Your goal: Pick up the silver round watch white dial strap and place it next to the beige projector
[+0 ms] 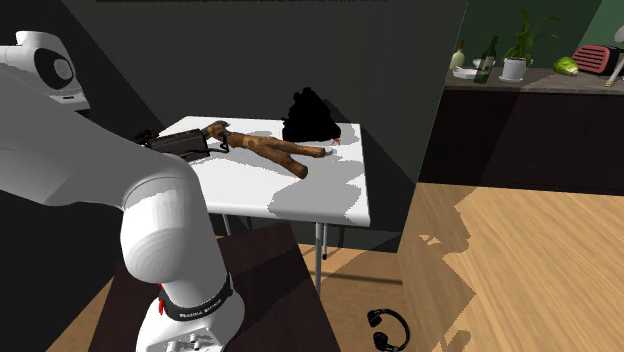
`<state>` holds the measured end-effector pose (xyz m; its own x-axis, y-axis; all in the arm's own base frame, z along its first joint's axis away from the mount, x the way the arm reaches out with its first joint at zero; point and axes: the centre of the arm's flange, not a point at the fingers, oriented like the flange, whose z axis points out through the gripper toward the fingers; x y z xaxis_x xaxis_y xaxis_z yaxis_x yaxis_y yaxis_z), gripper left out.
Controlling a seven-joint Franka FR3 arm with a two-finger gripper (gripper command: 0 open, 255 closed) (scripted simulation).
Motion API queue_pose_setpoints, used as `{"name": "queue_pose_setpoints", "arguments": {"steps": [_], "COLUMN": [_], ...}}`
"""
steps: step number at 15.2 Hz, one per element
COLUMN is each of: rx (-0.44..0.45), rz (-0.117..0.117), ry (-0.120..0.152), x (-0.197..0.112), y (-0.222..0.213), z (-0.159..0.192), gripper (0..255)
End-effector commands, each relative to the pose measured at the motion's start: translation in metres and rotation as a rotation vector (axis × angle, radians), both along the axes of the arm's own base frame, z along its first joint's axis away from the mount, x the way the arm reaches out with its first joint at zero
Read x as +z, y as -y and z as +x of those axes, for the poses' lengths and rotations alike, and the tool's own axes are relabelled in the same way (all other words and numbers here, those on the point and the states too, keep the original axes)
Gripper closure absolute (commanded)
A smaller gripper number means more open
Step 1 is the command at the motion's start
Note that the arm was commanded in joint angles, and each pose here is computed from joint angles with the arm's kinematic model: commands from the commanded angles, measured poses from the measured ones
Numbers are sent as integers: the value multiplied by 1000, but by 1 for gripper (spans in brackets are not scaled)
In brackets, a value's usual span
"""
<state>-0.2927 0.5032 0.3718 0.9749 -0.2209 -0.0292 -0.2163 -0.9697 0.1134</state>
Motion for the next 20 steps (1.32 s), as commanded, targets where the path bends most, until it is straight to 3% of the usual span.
{"name": "queue_pose_setpoints", "arguments": {"steps": [1, 6, 14, 15, 20], "rx": [0, 0, 0, 0, 0], "rz": [0, 0, 0, 0, 0], "ry": [0, 0, 0, 0, 0], "x": [-11, -40, -40, -40, -40], "y": [0, 0, 0, 0, 0], "z": [-1, -1, -1, -1, -1], "gripper": [255, 255, 255, 0, 0]}}
